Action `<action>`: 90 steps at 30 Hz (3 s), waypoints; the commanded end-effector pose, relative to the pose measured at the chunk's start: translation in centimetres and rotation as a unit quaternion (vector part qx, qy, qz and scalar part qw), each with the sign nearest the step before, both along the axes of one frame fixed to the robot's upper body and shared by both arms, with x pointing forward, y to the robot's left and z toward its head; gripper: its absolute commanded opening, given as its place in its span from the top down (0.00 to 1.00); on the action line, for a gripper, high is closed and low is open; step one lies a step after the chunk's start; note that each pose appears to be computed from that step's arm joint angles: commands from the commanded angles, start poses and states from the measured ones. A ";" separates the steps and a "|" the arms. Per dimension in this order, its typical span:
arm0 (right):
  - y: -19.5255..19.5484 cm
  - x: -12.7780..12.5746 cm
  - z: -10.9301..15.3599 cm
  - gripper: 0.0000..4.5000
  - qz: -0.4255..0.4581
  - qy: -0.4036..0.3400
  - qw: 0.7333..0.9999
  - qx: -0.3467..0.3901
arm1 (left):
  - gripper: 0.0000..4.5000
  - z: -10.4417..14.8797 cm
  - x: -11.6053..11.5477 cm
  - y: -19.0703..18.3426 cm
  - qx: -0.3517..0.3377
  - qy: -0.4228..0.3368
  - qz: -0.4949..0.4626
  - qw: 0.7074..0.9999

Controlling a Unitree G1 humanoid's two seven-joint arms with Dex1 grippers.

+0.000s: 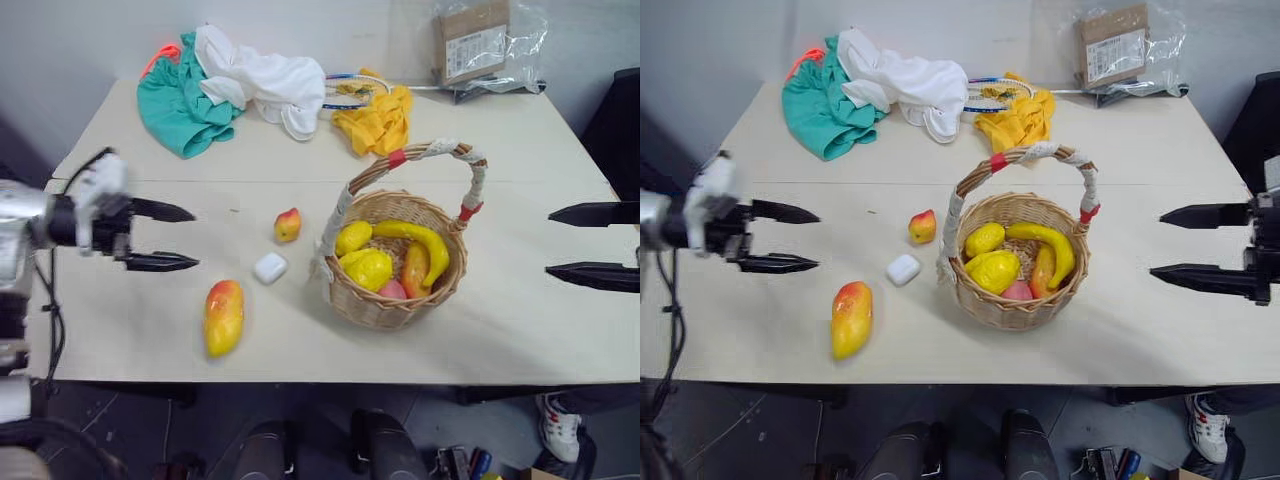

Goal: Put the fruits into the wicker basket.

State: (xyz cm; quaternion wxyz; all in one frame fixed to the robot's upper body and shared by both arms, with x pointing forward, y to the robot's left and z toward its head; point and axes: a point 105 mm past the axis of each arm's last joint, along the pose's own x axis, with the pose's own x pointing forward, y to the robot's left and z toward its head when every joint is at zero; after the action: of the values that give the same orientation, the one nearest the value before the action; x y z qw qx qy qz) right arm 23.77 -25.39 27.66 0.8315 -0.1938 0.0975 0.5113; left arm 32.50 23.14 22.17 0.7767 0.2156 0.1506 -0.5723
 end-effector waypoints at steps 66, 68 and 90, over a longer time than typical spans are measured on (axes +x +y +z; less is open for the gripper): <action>11.4 -4.7 4.5 0.00 0.190 -0.062 0.977 0.074 | 0.48 -3.5 2.5 1.9 0.053 0.124 0.402 0.906; 11.5 -4.0 3.9 0.00 0.186 -0.063 0.978 0.069 | 0.48 -4.0 1.1 4.3 0.037 0.134 0.452 0.881; 12.0 -1.2 2.2 0.00 0.187 -0.072 0.977 0.070 | 0.00 -4.7 -6.3 9.0 -0.005 0.124 0.587 0.800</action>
State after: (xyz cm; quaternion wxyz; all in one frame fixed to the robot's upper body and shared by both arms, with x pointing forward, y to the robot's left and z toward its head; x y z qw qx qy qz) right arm 22.81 -13.57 29.33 0.7438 -0.1783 -0.0198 0.6439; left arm 26.67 31.93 14.99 0.9246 -0.0077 0.3789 -0.0373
